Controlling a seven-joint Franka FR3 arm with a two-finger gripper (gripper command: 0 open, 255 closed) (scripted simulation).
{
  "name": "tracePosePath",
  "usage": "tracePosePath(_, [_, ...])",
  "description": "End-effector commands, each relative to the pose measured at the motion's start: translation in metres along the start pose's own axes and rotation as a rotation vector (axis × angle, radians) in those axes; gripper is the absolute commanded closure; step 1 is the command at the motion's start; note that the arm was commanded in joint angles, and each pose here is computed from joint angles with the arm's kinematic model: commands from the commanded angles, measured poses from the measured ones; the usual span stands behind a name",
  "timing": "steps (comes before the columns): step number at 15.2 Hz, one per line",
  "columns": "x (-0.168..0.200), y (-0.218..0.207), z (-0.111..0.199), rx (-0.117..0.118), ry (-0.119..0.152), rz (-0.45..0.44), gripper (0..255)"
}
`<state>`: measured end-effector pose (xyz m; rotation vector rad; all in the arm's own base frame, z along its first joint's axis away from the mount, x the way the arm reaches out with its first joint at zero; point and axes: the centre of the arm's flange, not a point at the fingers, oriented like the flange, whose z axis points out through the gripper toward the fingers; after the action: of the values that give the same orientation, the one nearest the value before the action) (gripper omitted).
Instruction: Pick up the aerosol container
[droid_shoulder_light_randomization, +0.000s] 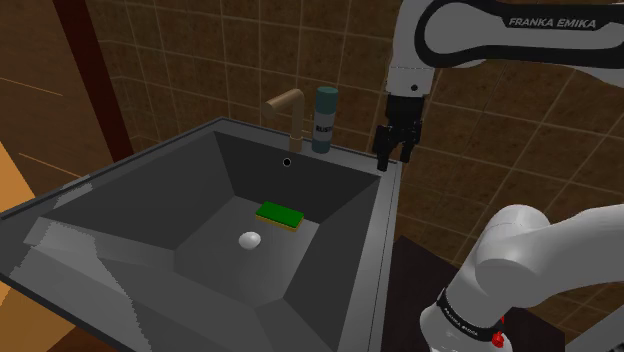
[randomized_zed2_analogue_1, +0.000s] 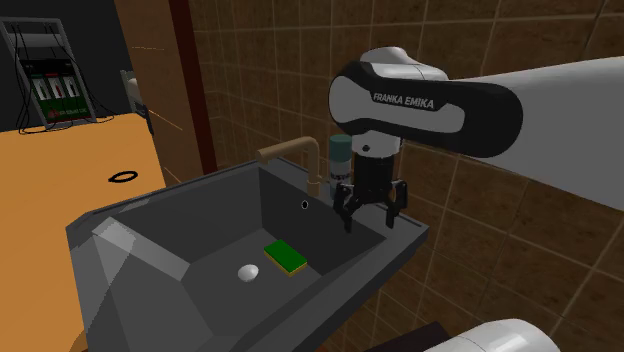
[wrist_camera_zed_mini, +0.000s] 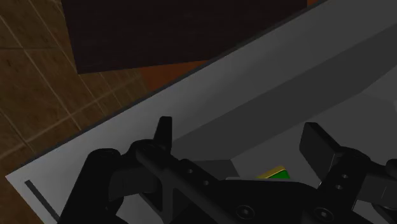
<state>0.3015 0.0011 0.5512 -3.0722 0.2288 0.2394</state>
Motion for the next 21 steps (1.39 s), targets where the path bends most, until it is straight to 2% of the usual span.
tracePosePath(1, [0.0, 0.0, 0.0, 0.0, 0.0, 0.0, 0])
tracePosePath(21, [0.196, 0.005, -0.14, -0.073, 0.165, -0.007, 0])
